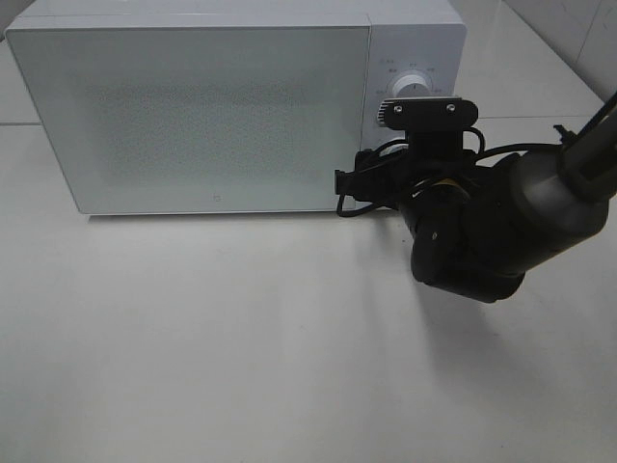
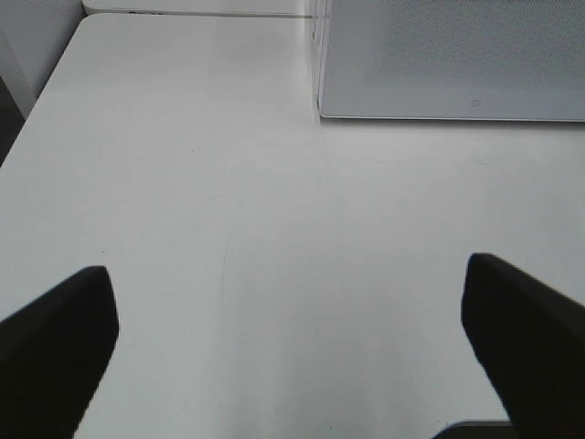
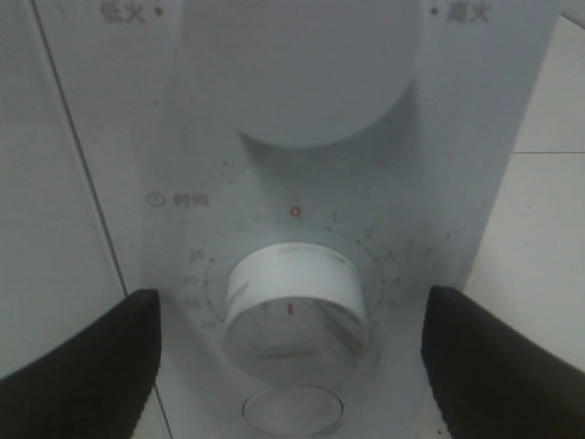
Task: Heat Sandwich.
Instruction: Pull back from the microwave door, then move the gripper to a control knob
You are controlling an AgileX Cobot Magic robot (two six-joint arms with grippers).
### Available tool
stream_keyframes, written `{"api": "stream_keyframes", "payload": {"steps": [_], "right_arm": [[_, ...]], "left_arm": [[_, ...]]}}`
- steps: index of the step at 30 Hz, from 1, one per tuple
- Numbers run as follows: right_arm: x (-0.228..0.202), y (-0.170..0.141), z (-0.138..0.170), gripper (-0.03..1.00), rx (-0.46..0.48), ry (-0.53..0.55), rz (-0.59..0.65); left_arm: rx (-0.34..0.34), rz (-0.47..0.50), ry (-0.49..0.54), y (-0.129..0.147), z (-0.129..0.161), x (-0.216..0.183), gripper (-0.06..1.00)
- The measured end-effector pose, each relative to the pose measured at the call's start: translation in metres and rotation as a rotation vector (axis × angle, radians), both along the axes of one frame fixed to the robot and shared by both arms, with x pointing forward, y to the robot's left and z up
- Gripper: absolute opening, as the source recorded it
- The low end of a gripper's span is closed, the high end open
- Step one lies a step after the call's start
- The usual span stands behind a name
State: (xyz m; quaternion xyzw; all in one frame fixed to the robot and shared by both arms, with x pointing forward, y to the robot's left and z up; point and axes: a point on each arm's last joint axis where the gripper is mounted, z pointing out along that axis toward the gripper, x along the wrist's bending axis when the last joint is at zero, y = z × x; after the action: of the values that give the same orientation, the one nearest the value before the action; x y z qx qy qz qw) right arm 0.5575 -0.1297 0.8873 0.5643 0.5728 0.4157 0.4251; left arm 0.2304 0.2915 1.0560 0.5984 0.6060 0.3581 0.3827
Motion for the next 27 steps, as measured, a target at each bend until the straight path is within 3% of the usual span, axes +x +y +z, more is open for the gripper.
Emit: {"api": "stream_keyframes", "payload": {"steps": [9, 14, 17, 27], "right_arm": [[0.0004, 0.0007, 0.0005, 0.75, -0.001, -0.003, 0.005], [0.0007, 0.0007, 0.0013, 0.63, -0.003, -0.012, 0.006], [0.001, 0.0003, 0.0026, 0.44, -0.003, -0.027, 0.002], [0.001, 0.0003, 0.0026, 0.43, -0.003, -0.027, 0.002]], "left_arm": [[0.0, 0.0, 0.0, 0.0, 0.0, 0.0, 0.97], [0.0, 0.0, 0.0, 0.0, 0.0, 0.0, 0.97], [0.0, 0.0, 0.0, 0.0, 0.0, 0.0, 0.97], [0.0, 0.0, 0.0, 0.0, 0.0, 0.0, 0.97]]}}
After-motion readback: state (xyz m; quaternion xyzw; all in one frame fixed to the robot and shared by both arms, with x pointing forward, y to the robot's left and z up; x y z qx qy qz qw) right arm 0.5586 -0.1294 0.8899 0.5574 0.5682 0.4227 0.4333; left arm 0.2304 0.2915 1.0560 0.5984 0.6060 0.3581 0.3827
